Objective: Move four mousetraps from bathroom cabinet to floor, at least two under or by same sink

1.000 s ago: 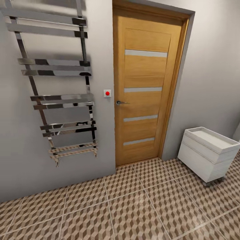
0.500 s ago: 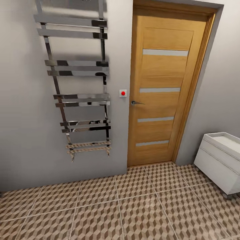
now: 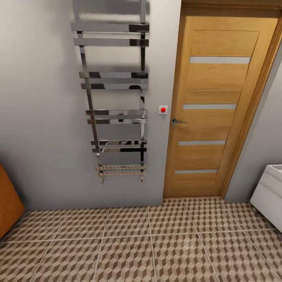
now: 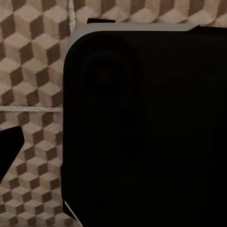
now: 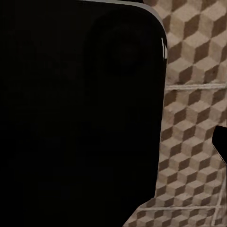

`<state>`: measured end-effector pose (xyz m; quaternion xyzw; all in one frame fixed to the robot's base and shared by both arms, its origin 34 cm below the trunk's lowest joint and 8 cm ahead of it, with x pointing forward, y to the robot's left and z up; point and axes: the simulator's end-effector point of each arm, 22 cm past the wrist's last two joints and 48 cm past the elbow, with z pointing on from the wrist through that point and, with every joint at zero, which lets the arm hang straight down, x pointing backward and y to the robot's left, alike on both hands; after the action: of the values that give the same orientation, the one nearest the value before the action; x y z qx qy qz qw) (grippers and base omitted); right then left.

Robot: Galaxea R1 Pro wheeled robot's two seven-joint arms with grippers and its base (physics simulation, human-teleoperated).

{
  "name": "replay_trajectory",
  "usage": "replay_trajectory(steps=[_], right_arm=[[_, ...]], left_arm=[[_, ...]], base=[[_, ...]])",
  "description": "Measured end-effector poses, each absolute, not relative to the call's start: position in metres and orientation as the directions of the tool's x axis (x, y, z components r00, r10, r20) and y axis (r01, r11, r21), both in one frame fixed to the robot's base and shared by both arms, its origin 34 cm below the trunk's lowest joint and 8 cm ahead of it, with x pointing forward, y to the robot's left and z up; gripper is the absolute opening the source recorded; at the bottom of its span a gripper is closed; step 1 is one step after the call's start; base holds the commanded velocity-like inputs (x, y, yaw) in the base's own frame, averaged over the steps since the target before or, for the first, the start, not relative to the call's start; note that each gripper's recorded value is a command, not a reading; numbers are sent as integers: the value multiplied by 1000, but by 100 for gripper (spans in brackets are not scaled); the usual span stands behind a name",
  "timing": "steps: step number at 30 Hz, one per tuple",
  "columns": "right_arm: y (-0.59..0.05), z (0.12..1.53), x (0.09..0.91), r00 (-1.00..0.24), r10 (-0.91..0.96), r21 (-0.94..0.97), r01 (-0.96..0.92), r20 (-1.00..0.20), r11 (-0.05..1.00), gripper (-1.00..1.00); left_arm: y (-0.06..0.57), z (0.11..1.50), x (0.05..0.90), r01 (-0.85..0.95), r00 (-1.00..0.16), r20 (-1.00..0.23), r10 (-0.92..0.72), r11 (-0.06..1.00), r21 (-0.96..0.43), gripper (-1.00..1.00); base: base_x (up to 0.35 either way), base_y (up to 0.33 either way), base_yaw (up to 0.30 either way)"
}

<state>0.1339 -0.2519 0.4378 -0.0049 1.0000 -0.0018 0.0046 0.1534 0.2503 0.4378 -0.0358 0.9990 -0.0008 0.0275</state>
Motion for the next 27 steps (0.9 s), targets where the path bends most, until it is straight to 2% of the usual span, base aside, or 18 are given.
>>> replay_trajectory(steps=[27], right_arm=[[-252, 438, 134, -1000, -10, -4, -10, -9, 1000, 100]], left_arm=[[251, 438, 154, -71, -996, -55, -72, 997, -3, 100]], base=[[0, 0, 273]])
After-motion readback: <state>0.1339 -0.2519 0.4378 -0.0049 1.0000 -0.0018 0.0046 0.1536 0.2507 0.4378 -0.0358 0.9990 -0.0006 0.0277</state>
